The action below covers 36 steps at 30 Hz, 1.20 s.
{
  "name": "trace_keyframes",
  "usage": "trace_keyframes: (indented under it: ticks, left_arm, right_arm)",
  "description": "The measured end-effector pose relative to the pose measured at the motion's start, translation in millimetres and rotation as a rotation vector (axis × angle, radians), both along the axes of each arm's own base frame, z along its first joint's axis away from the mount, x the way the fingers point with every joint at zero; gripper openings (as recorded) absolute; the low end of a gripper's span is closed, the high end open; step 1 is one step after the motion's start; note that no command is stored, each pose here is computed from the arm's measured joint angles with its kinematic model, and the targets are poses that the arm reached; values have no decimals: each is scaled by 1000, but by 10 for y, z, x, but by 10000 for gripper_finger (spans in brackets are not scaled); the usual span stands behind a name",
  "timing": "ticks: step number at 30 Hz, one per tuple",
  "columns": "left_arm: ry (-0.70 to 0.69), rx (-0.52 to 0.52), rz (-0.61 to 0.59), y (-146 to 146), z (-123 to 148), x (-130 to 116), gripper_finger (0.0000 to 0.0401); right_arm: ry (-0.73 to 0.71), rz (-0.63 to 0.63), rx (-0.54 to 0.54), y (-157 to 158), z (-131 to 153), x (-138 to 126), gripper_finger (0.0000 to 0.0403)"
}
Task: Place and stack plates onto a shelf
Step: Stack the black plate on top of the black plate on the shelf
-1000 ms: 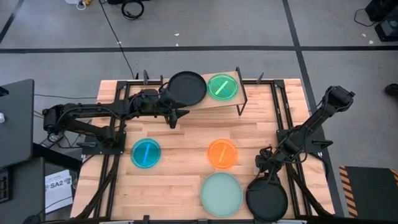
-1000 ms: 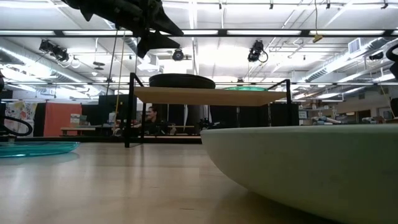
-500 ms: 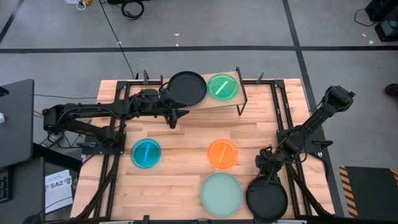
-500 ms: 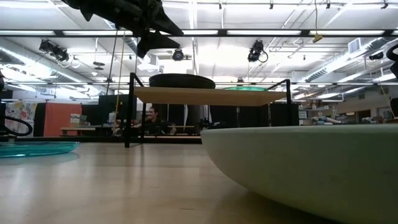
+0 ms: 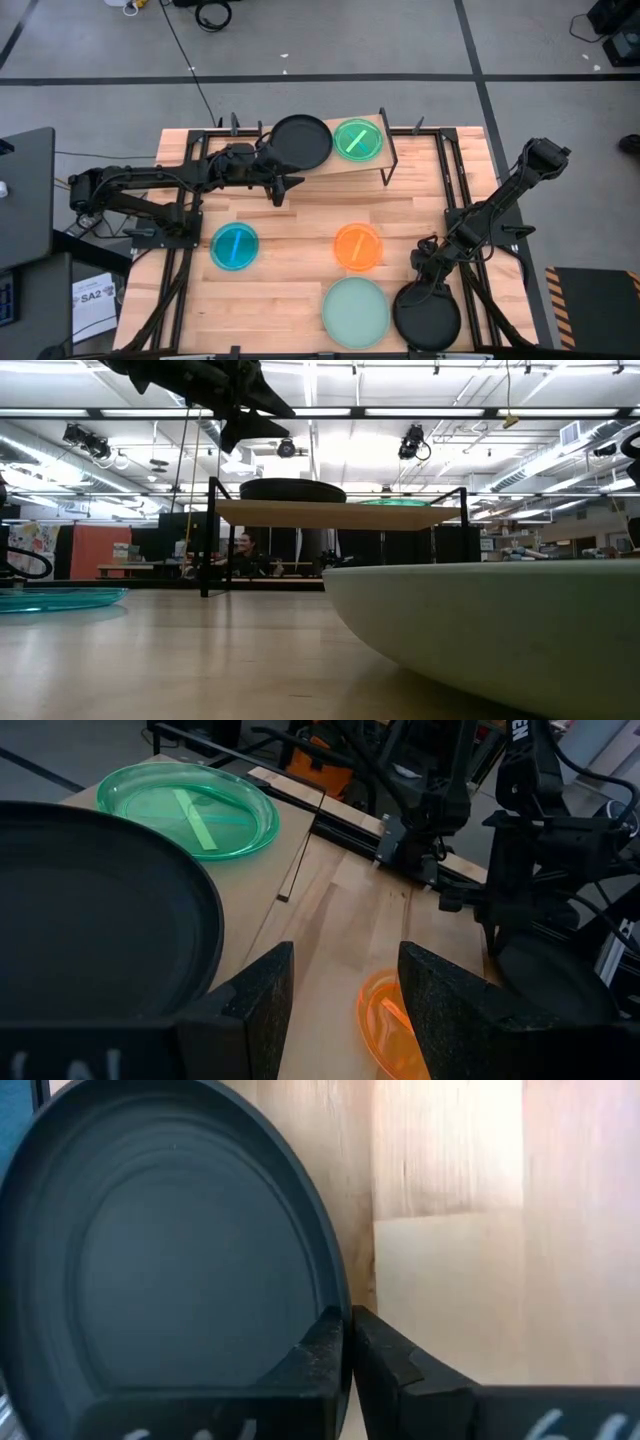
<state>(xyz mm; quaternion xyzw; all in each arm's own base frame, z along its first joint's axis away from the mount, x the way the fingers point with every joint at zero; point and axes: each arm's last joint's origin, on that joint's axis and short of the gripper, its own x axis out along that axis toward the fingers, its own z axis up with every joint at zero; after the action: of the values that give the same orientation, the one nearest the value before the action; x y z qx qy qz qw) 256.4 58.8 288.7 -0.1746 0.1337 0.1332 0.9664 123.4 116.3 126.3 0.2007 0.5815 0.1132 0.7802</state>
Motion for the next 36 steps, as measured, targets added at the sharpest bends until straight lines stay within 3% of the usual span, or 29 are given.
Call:
trace_keyframes:
  ticks: [12, 20, 31, 36]
  left_arm:
    - [0, 0, 0, 0, 0, 0, 188]
    - [0, 0, 0, 0, 0, 0, 188]
    - [0, 0, 0, 0, -1, 0, 188]
    - [0, 0, 0, 0, 0, 0, 188]
  right_arm:
    - [18, 24, 23, 8, 1, -7, 19]
    - [58, 59, 128, 9, 35, 18, 19]
    - [-76, -11, 245, -102, 280, 135, 19]
    - [-238, -59, 231, -174, 520, 247, 18]
